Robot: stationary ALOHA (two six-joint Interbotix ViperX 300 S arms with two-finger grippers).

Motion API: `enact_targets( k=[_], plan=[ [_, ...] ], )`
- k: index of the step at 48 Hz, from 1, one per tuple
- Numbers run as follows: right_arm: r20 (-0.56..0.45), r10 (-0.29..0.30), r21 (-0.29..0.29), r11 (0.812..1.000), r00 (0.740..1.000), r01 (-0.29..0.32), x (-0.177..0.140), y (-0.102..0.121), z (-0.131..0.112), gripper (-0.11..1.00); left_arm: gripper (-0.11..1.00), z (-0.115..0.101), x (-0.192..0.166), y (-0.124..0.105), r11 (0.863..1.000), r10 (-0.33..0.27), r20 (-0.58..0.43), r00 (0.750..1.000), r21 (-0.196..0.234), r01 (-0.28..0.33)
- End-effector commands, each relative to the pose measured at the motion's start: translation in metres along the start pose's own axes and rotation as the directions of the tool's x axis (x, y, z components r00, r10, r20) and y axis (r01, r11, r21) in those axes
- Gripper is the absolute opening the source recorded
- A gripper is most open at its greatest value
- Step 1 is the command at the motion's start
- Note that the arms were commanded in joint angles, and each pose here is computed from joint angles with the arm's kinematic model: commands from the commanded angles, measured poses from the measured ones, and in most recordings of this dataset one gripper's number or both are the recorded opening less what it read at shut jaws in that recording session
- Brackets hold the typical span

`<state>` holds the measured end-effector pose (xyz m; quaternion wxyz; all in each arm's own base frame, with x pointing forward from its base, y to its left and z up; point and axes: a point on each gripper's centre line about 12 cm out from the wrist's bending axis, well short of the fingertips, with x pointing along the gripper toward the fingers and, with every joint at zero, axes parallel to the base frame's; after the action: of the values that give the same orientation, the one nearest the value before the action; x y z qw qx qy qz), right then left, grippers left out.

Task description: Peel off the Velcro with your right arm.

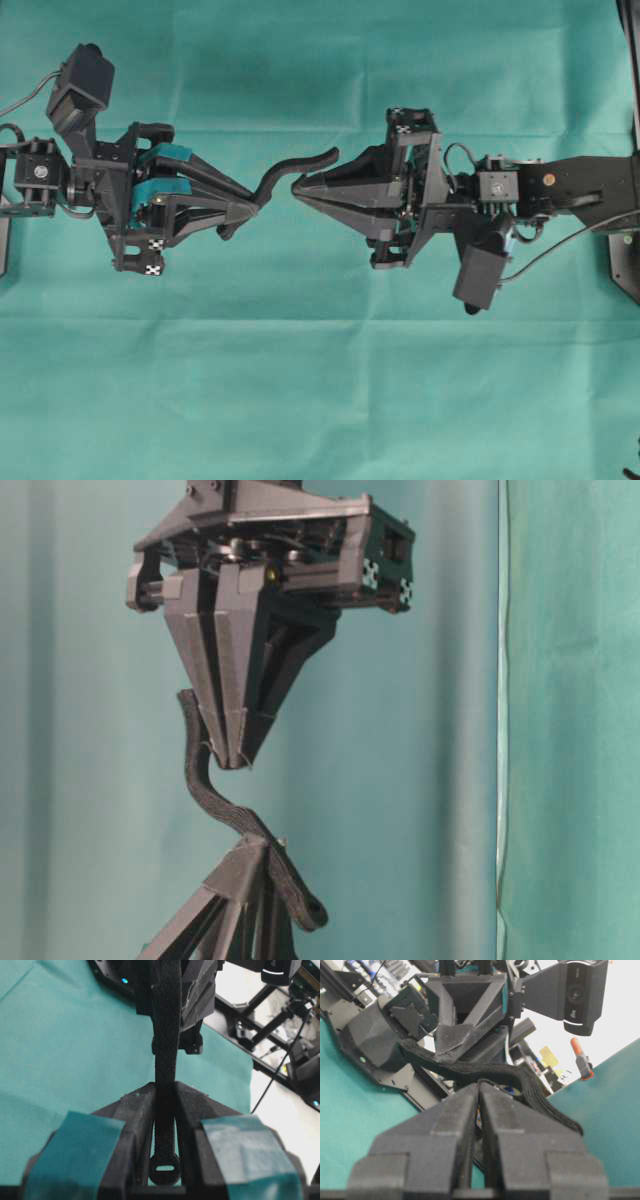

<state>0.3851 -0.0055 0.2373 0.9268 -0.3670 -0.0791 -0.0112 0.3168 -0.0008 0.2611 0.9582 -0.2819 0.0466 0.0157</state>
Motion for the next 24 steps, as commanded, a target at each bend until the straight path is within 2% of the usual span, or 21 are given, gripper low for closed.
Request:
enact_targets(
  k=[1, 24],
  plan=[
    [0.021, -0.007, 0.003, 1.0, 1.0, 0.007, 0.006, -0.003, 0.008, -0.09, 0.1, 0.007, 0.0, -0.003, 1.0, -0.01, 0.026, 1.0, -0.002, 0.01],
    [-0.018, 0.059, 0.007, 0.998, 0.998, -0.059, 0.021, 0.015, 0.002, -0.09, 0.1, 0.009, 0.0, -0.001, 1.0, -0.004, 0.03, 1.0, -0.003, 0.004]
  ],
)
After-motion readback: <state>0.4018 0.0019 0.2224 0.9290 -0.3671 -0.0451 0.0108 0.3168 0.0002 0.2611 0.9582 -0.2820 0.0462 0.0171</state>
